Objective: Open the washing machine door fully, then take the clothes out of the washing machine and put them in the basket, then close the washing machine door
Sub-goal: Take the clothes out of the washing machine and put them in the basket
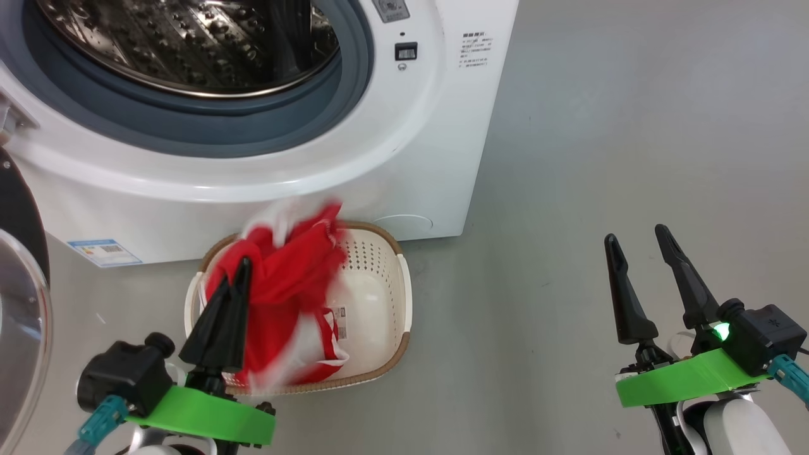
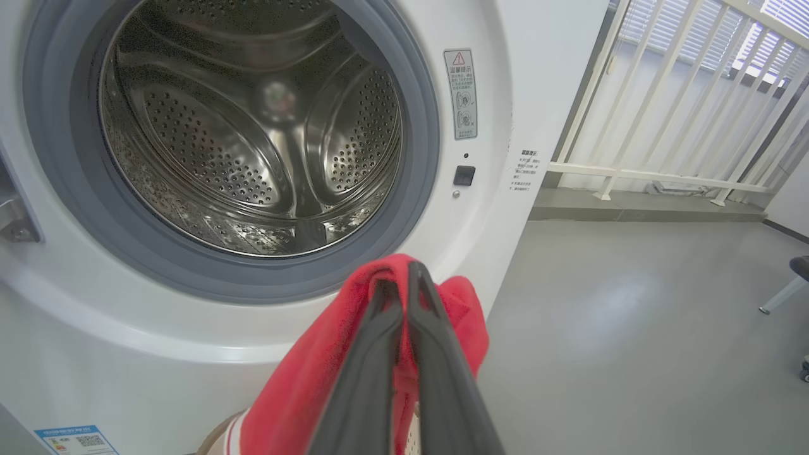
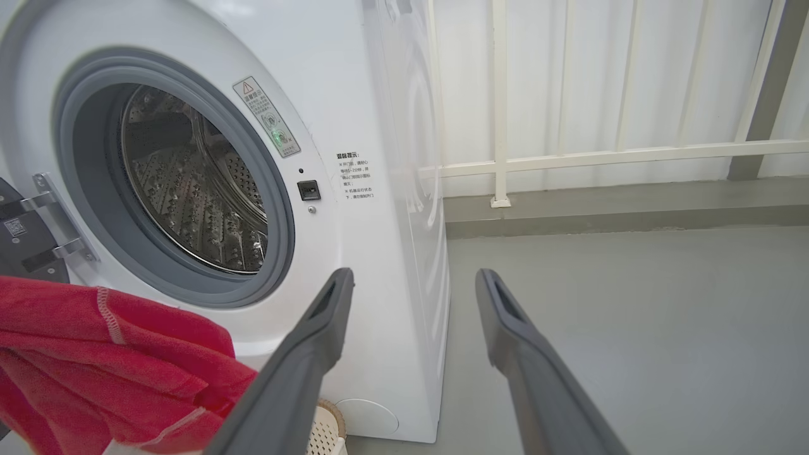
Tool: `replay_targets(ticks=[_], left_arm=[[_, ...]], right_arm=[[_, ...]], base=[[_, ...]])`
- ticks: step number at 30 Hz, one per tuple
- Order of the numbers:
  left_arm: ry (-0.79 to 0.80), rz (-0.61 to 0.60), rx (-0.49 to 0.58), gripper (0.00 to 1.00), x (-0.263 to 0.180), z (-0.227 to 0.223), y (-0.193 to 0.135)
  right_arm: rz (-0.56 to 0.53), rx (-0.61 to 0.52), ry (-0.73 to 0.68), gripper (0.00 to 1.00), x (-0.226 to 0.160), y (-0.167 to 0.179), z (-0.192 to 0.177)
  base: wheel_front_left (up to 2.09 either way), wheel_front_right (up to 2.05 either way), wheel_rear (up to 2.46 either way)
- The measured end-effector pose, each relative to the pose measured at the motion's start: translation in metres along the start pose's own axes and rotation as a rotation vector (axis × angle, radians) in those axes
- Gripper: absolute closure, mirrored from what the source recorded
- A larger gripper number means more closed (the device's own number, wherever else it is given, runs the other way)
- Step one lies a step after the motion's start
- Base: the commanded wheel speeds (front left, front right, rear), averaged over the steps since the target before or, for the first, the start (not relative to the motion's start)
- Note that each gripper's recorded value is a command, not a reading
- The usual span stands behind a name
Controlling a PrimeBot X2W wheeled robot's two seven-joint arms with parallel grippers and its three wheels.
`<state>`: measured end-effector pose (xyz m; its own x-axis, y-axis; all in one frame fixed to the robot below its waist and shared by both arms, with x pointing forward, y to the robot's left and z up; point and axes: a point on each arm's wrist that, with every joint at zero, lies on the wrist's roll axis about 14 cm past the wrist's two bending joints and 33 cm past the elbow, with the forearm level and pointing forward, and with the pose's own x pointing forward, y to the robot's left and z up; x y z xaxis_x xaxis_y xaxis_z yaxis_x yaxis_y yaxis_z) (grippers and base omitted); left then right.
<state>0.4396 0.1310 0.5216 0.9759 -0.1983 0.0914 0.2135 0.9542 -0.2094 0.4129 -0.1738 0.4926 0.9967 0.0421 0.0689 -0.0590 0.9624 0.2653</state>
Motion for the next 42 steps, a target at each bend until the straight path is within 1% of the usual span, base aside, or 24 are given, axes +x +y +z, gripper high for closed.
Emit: replay_targets(ticks=[2, 7, 17, 28, 31, 36, 42], left_arm=[[0.011, 0.005, -0.008, 1.0, 0.0, -0.004, 0.001], [0.1, 0.046, -0.03, 1.0, 0.003, -0.036, 0.012], [0.175, 0.09, -0.045, 1.0, 0.041, -0.08, 0.035], [0.324, 0.146, -0.067, 1.0, 0.071, -0.146, 0.061], [0.367, 0.149, -0.074, 1.0, 0.079, -0.164, 0.063], [0.453, 0.17, -0.062, 1.0, 0.08, -0.197, 0.071], [0.562, 0.188, -0.075, 1.0, 0.073, -0.236, 0.075]], right_arm=[[0.0, 0.0, 0.003, 0.0, 0.0, 0.0, -0.001], [-0.003, 0.002, 0.028, 0.0, 0.002, -0.002, -0.011], [-0.024, -0.001, 0.074, 0.0, 0.014, -0.011, -0.032], [-0.034, -0.003, 0.127, 0.0, 0.028, -0.019, -0.059], [-0.034, -0.004, 0.139, 0.0, 0.033, -0.021, -0.066], [-0.043, -0.007, 0.165, 0.0, 0.036, -0.026, -0.079], [-0.059, -0.009, 0.19, 0.0, 0.038, -0.034, -0.09]], base=[[0.0, 0.0, 0.0], [0.0, 0.0, 0.0], [0.0, 0.0, 0.0], [0.0, 0.0, 0.0], [0.0, 0.0, 0.0], [0.0, 0.0, 0.0], [0.0, 0.0, 0.0]])
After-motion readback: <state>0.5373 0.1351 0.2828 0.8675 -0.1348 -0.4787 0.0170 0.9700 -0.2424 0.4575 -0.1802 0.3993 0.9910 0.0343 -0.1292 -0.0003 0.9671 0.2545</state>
